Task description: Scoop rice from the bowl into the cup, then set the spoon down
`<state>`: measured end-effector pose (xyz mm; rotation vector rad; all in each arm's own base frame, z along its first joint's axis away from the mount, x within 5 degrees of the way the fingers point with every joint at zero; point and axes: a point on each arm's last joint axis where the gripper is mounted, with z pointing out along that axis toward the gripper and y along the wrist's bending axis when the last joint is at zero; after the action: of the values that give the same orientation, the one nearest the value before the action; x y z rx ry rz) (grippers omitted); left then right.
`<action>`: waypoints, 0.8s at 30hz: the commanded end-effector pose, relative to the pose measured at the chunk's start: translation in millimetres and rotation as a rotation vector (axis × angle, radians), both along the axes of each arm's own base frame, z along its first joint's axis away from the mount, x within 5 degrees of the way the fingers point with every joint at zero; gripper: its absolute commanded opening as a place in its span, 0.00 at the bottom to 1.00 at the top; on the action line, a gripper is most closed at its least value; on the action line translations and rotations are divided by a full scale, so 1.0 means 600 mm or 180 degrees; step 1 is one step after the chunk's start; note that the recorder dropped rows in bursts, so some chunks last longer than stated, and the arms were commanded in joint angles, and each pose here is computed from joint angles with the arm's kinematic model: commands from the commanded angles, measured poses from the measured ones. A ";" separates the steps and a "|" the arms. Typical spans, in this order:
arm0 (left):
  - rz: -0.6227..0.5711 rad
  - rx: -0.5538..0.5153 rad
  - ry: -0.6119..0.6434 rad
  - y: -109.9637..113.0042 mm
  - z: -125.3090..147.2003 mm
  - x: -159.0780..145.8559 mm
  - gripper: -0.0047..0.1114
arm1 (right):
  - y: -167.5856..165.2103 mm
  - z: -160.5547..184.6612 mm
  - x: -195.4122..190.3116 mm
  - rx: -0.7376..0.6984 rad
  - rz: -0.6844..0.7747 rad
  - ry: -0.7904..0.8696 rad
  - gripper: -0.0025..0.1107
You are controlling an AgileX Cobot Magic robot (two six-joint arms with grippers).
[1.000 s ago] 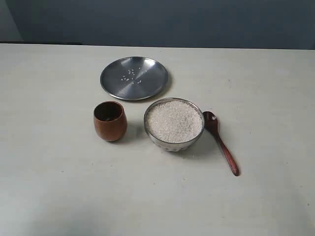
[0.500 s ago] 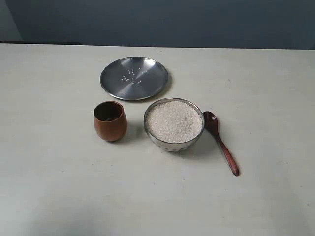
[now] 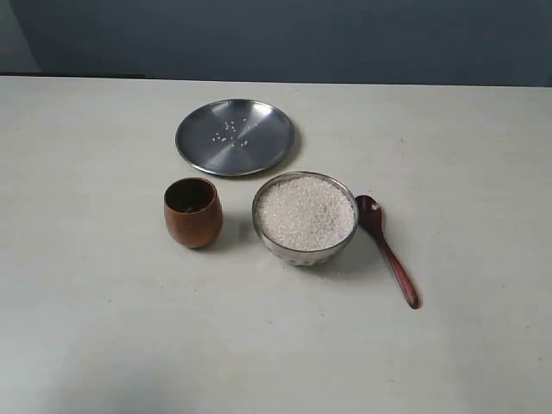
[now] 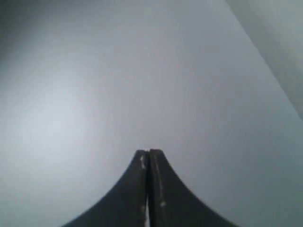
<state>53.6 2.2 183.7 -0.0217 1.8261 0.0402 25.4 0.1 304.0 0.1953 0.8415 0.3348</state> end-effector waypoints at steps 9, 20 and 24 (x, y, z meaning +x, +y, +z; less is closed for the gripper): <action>0.0009 -0.0032 -0.0028 0.000 -0.001 0.000 0.04 | 0.037 0.099 0.081 -0.1197 0.0362 0.0965 0.02; 0.0009 -0.0032 -0.0028 0.000 -0.001 0.000 0.04 | 0.052 0.016 0.198 -0.1296 0.0409 0.2634 0.02; 0.0009 -0.0032 -0.0028 0.000 -0.001 0.000 0.04 | 0.069 -0.007 0.220 -0.1410 0.0548 0.2892 0.02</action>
<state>53.6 2.2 183.7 -0.0217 1.8261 0.0402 150.7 36.0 305.7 -0.1419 1.7676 0.1958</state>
